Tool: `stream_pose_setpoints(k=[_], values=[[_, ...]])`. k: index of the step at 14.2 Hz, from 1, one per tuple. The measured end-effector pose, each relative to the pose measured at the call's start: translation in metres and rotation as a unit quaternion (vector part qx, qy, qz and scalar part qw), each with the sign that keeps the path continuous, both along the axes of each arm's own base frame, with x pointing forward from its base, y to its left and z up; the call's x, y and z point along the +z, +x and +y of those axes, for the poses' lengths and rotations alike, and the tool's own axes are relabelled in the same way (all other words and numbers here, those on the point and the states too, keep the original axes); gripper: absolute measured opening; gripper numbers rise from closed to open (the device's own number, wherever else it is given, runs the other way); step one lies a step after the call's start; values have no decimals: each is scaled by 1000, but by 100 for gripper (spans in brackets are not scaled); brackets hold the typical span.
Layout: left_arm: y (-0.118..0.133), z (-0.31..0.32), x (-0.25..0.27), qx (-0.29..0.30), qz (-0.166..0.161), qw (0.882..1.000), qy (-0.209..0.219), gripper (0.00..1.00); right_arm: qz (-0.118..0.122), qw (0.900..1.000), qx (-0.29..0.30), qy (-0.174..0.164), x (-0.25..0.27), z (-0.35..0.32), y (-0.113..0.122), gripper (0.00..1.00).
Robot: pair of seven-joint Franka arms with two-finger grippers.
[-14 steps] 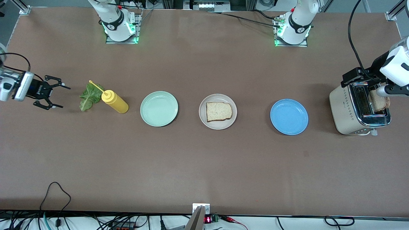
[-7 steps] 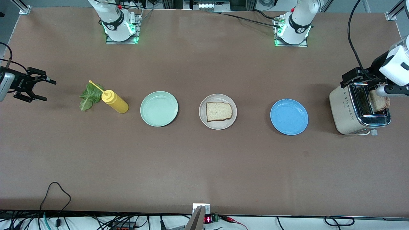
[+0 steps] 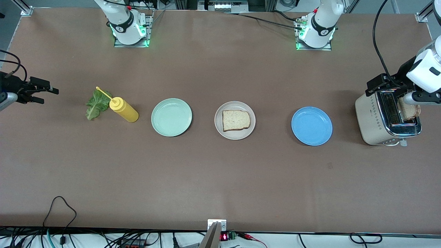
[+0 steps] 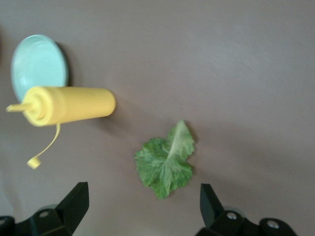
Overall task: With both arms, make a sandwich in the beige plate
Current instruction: 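Open the right gripper and draw it back from the bottle, then lower the right gripper onto the lettuce leaf and grasp it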
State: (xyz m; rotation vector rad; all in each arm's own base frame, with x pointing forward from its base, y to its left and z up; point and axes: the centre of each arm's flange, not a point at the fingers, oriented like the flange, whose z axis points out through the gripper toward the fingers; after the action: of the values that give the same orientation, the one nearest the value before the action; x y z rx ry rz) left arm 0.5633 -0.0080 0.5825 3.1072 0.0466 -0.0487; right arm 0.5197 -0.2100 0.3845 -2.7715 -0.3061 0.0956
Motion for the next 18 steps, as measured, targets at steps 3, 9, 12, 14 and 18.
stream_pose_setpoints(k=[3,9,12,14,18], values=[[1,3,1,3,-3,1000,0,100,35,995,-76,-49,-15,22,7,100],[0,2,1,2,-3,1000,0,100,61,979,-148,-129,-68,64,17,100],[0,2,1,2,-4,1000,0,100,68,972,-169,-150,-89,72,16,100],[0,2,1,2,-4,1000,0,100,54,970,-171,-164,-106,73,15,100],[1,2,1,2,-5,1000,0,100,54,966,-195,-163,-140,77,8,100]])
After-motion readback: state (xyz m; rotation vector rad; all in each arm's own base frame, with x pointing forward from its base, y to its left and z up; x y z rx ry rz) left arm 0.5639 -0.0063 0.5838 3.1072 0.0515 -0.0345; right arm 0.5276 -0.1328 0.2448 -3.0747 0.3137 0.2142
